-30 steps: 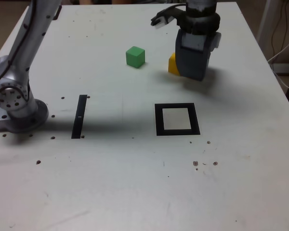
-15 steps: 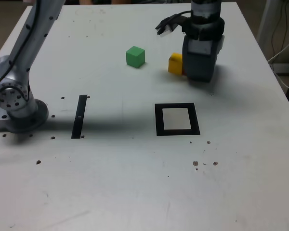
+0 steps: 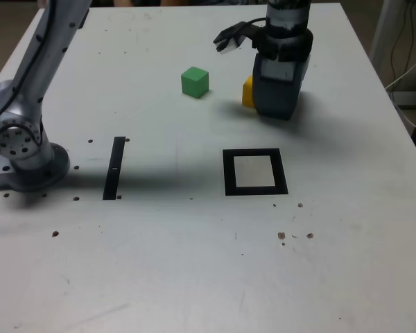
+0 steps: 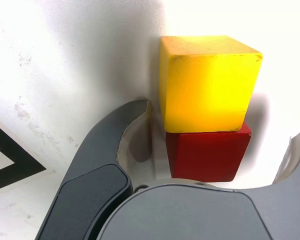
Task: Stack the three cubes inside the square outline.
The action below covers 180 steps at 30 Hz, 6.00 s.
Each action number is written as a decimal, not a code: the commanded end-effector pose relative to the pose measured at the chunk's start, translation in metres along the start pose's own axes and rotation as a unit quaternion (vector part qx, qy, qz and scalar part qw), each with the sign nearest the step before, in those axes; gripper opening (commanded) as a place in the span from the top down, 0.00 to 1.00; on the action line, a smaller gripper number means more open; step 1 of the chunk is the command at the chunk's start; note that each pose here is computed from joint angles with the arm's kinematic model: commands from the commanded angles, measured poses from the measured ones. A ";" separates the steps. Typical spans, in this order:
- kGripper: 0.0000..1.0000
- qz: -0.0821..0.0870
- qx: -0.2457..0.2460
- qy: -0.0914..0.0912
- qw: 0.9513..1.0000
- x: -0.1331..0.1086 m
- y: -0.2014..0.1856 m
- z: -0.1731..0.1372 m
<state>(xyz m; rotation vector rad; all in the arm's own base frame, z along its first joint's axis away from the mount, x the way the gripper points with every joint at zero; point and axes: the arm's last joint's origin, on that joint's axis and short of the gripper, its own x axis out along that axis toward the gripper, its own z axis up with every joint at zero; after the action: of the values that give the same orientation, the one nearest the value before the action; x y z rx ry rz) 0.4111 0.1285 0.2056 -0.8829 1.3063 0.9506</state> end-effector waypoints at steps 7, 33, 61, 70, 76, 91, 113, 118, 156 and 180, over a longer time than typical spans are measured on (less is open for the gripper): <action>0.26 -0.005 -0.008 0.000 1.000 -0.005 0.002 0.000; 0.57 -0.018 -0.017 -0.012 1.000 -0.003 0.001 0.003; 0.90 -0.016 -0.034 -0.046 0.998 -0.009 0.005 -0.002; 0.96 -0.022 -0.021 -0.049 0.998 -0.017 0.001 -0.013; 0.97 -0.026 -0.011 -0.061 0.998 -0.025 -0.008 -0.017; 1.00 -0.021 0.219 -0.066 0.973 -0.088 0.006 -0.097; 1.00 -0.030 0.533 0.029 0.845 -0.052 0.029 -0.186; 1.00 -0.024 0.538 0.040 0.841 -0.039 0.019 -0.191; 0.60 0.008 0.533 0.039 0.845 -0.022 -0.003 -0.177; 0.01 0.021 0.536 0.022 0.844 -0.062 0.030 -0.180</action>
<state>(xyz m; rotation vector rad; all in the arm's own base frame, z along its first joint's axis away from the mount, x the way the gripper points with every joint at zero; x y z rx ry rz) 0.3174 -0.0333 0.2468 0.0031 1.6108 0.1036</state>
